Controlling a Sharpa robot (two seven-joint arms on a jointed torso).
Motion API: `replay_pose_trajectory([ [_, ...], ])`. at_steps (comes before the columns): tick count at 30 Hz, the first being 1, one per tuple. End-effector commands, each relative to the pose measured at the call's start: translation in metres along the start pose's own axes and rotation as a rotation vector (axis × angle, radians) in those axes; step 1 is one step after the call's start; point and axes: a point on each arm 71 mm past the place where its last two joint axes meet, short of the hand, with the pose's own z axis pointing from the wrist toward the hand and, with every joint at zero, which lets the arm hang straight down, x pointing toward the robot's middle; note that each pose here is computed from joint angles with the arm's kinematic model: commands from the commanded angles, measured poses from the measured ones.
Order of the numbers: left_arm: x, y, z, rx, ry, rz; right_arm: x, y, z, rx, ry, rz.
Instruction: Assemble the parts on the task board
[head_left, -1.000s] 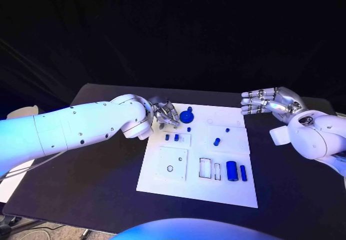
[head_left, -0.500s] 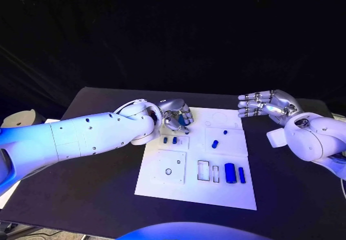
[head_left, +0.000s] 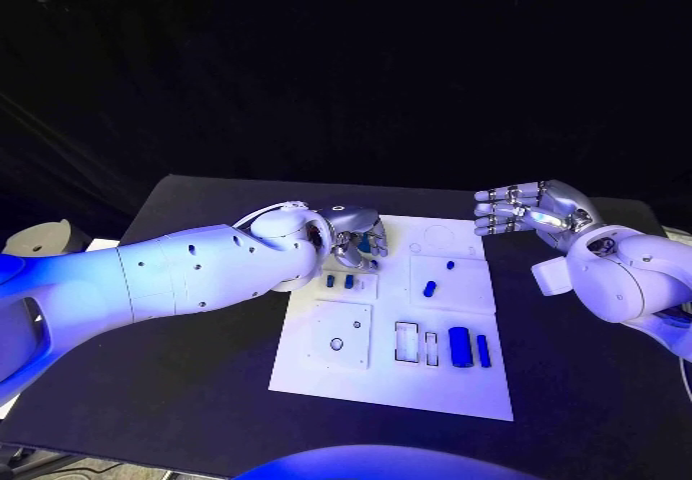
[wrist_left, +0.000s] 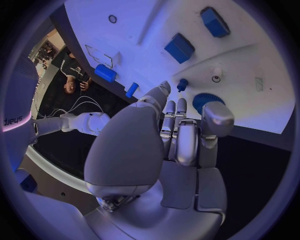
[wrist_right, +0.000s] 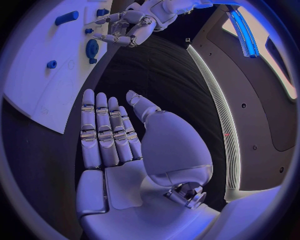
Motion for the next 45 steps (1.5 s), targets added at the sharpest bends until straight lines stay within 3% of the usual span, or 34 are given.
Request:
replay_pose_trajectory([
  [1, 0.0044, -0.0006, 0.0022, 0.0, 0.056, 0.054, 0.003, 0.001, 0.0, -0.008, 0.019, 0.003],
  [20, 0.0164, 0.0024, 0.0113, -0.023, 0.057, 0.05, 0.005, 0.001, 0.001, -0.011, 0.024, 0.004],
  [45, 0.0207, 0.0065, 0.0105, -0.077, 0.102, 0.056, 0.005, 0.001, 0.002, -0.011, 0.026, 0.005],
])
